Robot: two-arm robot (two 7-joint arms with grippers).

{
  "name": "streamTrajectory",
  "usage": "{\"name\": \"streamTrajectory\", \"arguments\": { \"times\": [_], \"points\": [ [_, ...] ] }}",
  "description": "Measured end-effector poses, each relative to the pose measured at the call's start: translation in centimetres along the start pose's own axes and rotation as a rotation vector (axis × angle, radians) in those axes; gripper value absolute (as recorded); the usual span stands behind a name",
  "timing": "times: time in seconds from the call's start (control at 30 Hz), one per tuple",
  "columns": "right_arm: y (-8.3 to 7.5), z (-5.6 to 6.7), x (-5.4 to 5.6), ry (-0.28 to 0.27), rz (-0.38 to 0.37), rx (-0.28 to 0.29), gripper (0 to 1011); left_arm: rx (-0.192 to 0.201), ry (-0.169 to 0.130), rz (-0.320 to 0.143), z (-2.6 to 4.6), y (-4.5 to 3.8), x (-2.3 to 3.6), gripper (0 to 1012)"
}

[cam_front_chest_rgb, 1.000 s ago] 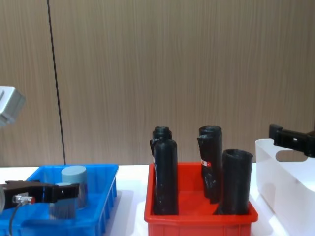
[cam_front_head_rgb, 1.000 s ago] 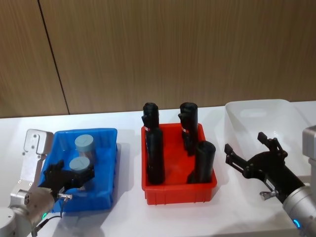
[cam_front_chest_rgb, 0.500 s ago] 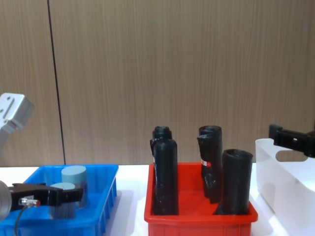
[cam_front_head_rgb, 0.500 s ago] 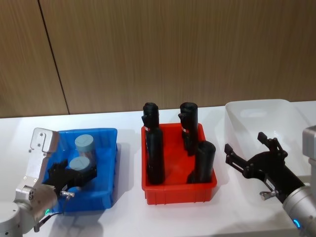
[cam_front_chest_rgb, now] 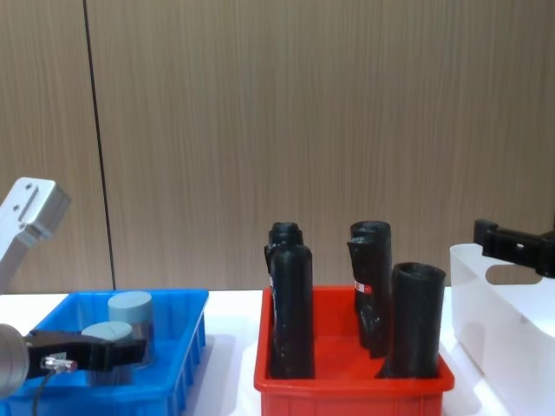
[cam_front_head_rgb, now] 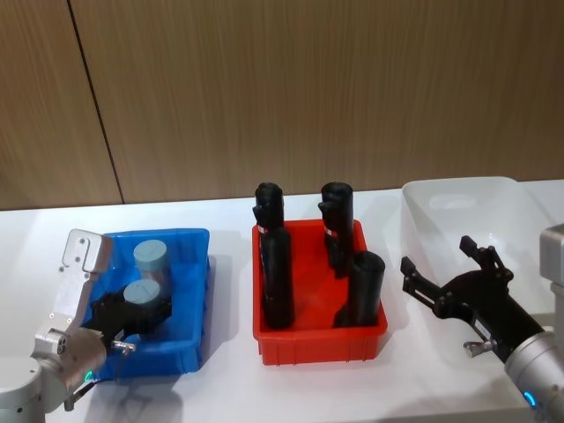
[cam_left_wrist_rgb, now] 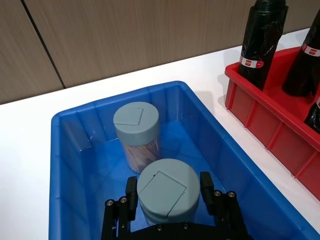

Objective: Pick the cotton swabs from the blue box and place them into the white box.

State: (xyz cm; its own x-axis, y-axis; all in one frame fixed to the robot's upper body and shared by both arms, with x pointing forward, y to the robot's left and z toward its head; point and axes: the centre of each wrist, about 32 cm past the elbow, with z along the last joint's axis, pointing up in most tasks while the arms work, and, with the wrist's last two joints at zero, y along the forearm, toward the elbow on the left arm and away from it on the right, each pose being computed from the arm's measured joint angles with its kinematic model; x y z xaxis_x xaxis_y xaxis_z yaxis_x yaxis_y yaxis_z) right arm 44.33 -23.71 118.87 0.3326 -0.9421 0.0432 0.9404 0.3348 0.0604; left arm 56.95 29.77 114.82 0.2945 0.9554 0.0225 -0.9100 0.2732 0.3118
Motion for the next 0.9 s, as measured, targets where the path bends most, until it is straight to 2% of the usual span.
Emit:
{"name": "streamTrajectory", "arguments": {
  "times": [0.03,0.07,0.2,0.5,0.63,0.9],
  "points": [
    [0.0,0.0,0.0,0.0,0.0,0.0,1002,0.0,0.0,0.0,0.0,0.0,0.0,816],
    [0.0,0.0,0.0,0.0,0.0,0.0,1002,-0.003,-0.001,-0.002,-0.08,-0.09,0.03,743],
    [0.0,0.0,0.0,0.0,0.0,0.0,1002,-0.008,-0.003,-0.004,-0.2,-0.15,0.04,669],
    [0.0,0.0,0.0,0.0,0.0,0.0,1002,-0.055,-0.026,-0.005,-0.07,0.21,-0.15,661],
    [0.0,0.0,0.0,0.0,0.0,0.0,1002,-0.092,-0.045,-0.003,0.35,0.7,-0.36,660],
    [0.0,0.0,0.0,0.0,0.0,0.0,1002,-0.178,-0.1,-0.033,1.92,2.12,-0.79,661]
  ]
}}
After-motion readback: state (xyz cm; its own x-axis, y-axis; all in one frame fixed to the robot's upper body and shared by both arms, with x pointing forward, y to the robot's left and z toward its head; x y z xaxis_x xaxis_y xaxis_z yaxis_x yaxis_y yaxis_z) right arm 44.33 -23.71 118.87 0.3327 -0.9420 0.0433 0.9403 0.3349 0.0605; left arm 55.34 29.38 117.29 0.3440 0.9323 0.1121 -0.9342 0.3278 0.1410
